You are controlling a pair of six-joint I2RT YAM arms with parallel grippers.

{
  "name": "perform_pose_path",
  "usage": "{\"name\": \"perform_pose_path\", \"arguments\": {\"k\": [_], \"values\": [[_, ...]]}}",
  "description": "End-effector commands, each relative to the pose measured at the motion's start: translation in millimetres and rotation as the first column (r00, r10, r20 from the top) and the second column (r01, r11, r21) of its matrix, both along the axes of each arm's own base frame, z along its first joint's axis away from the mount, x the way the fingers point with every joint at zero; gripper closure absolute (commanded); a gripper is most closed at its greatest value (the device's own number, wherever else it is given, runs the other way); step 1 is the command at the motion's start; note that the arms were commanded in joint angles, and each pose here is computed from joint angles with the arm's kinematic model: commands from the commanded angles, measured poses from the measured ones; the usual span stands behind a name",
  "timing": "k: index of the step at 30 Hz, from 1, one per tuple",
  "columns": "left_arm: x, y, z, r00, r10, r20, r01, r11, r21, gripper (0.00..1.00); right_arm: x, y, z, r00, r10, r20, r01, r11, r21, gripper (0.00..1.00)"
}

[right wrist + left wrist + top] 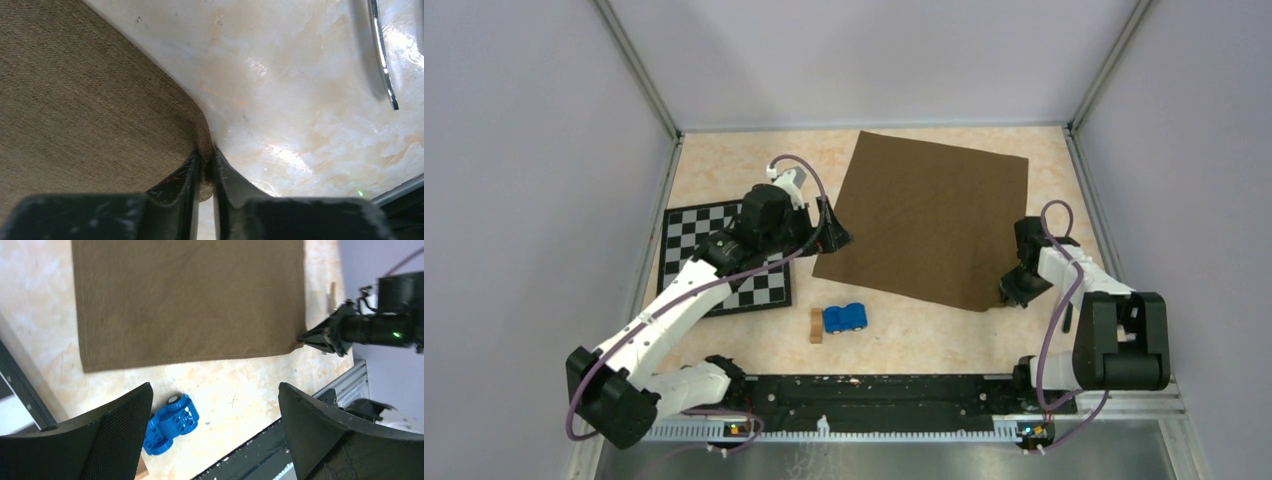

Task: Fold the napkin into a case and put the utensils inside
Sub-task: Pick up the flattened napkin from the center of the board.

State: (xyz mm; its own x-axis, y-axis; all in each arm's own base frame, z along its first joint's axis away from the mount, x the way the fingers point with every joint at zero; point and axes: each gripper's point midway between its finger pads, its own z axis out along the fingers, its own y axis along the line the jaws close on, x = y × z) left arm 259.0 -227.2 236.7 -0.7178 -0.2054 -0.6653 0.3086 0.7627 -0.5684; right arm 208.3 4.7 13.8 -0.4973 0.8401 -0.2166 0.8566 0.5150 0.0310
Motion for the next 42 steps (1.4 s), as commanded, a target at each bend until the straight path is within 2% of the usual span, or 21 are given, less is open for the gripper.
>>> {"name": "perform_pose_path", "arguments": {"k": [1, 3, 6, 9, 10, 13, 15, 20, 24, 32, 35, 42], "values": [[4, 10, -42, 0.949, 0.192, -0.25, -0.183, 0.981, 0.059, 0.01, -3, -1, -5, 1.0, -0.017, 0.017, 0.017, 1.0, -0.012, 0.96], [2, 13, -68, 0.891, 0.271, -0.364, -0.242, 0.962, 0.126, 0.01, -1, -2, -3, 0.999, -0.015, 0.034, 0.016, 1.0, -0.014, 1.0], [0, 21, -102, 0.778, 0.404, -0.481, -0.306, 0.913, 0.27, 0.01, 0, -3, -2, 0.999, -0.012, 0.042, 0.013, 1.0, -0.023, 1.0], [-1, 36, -134, 0.636, 0.579, -0.51, -0.361, 0.807, 0.467, 0.06, 4, -1, -1, 0.998, 0.0, 0.058, 0.001, 1.0, -0.014, 1.0], [-3, 43, -141, 0.581, 0.643, -0.5, -0.374, 0.756, 0.537, 0.09, 5, -2, 0, 0.998, 0.003, 0.063, -0.002, 1.0, -0.017, 1.0], [0, 46, -153, 0.508, 0.721, -0.471, -0.392, 0.681, 0.619, 0.19, 8, -1, -1, 0.996, 0.014, 0.087, -0.013, 1.0, -0.013, 1.0], [7, 46, -162, 0.494, 0.744, -0.451, -0.415, 0.657, 0.629, 0.29, 11, -1, 0, 0.994, 0.024, 0.106, -0.023, 1.0, -0.014, 1.0], [15, 48, -178, 0.459, 0.782, -0.422, -0.432, 0.612, 0.663, 0.43, 13, 3, 0, 0.991, 0.039, 0.13, -0.04, 0.999, 0.005, 1.0], [26, 42, -187, 0.485, 0.769, -0.416, -0.437, 0.625, 0.647, 0.43, 11, 5, -5, 0.99, 0.059, 0.125, -0.061, 0.998, 0.014, 1.0], [44, 48, -194, 0.504, 0.777, -0.378, -0.453, 0.61, 0.65, 0.41, 9, 3, -6, 0.99, 0.07, 0.125, -0.07, 0.998, -0.002, 1.0], [48, 50, -197, 0.501, 0.772, -0.391, -0.456, 0.619, 0.639, 0.46, 10, 0, -4, 0.989, 0.068, 0.131, -0.067, 0.998, -0.014, 1.0], [41, 51, -212, 0.468, 0.774, -0.426, -0.44, 0.622, 0.647, 0.46, 11, 1, -4, 0.989, 0.065, 0.132, -0.064, 0.998, -0.009, 1.0]]}}
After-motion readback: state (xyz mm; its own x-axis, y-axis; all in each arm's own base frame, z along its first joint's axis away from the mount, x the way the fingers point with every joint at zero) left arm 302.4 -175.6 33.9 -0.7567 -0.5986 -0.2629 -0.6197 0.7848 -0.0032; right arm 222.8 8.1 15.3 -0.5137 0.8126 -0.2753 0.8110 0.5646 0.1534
